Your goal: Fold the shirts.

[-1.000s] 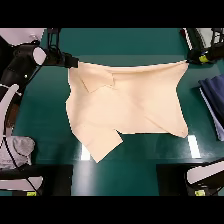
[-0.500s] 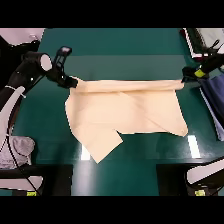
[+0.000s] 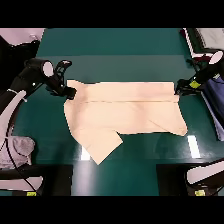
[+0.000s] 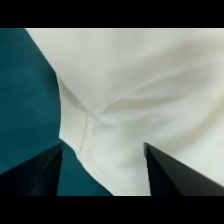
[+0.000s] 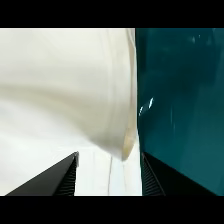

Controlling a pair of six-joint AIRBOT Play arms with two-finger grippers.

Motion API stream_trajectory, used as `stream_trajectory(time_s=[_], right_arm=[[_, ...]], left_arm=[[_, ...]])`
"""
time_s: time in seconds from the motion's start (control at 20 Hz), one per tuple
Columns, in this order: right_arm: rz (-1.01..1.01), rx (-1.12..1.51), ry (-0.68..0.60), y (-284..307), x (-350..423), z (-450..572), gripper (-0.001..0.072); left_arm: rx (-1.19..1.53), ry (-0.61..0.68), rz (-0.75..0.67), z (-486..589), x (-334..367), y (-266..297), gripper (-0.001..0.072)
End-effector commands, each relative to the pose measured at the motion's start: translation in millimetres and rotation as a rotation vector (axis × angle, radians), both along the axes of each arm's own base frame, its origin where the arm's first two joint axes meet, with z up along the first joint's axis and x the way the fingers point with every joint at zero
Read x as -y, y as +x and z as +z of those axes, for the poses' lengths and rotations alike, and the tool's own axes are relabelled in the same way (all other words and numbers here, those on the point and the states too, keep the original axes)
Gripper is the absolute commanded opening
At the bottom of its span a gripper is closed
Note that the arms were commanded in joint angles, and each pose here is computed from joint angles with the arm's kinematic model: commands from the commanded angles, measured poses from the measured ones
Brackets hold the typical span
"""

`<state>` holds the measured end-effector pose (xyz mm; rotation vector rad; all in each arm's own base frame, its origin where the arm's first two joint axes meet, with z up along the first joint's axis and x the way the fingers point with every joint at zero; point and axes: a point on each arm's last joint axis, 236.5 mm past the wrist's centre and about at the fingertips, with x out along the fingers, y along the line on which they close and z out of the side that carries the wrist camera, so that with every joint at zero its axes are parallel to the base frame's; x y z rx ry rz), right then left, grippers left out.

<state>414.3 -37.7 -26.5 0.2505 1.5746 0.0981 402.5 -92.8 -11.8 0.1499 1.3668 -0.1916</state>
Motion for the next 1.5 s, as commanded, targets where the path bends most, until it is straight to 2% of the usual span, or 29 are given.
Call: stream_trajectory(time_s=[0.0, 0.2, 0.3, 0.4, 0.55, 0.75, 1.15, 1.45], right_arm=[[-0.005, 0.042, -0.008, -8, 4, 29, 0.0452], [-0.041, 0.13, -0.02, -10, 16, 65, 0.0452], [-0.063, 0.169, 0.041, -8, 11, 77, 0.0452], [-0.085, 0.199, 0.11, -3, 4, 85, 0.0452], [-0.085, 0.205, 0.134, -2, -1, 87, 0.0452], [-0.067, 0.206, 0.136, -1, -8, 87, 0.0452], [-0.063, 0.206, 0.137, -1, -9, 87, 0.0452], [-0.059, 0.197, 0.139, -4, -9, 87, 0.0452]], left_arm=[[-0.023, 0.01, 0.06, 20, -9, -20, 0.049], [-0.046, -0.175, 0.126, 26, 20, -75, 0.0492], [-0.08, -0.274, 0.183, 15, 38, -115, 0.0492], [-0.123, -0.305, 0.246, -4, 47, -156, 0.0492], [-0.207, -0.34, 0.277, -31, 71, -211, 0.0492], [-0.296, -0.39, 0.237, -48, 111, -258, 0.0492], [-0.335, -0.377, 0.266, -68, 123, -286, 0.0492], [-0.234, -0.429, 0.316, -65, 129, -259, 0.0491]])
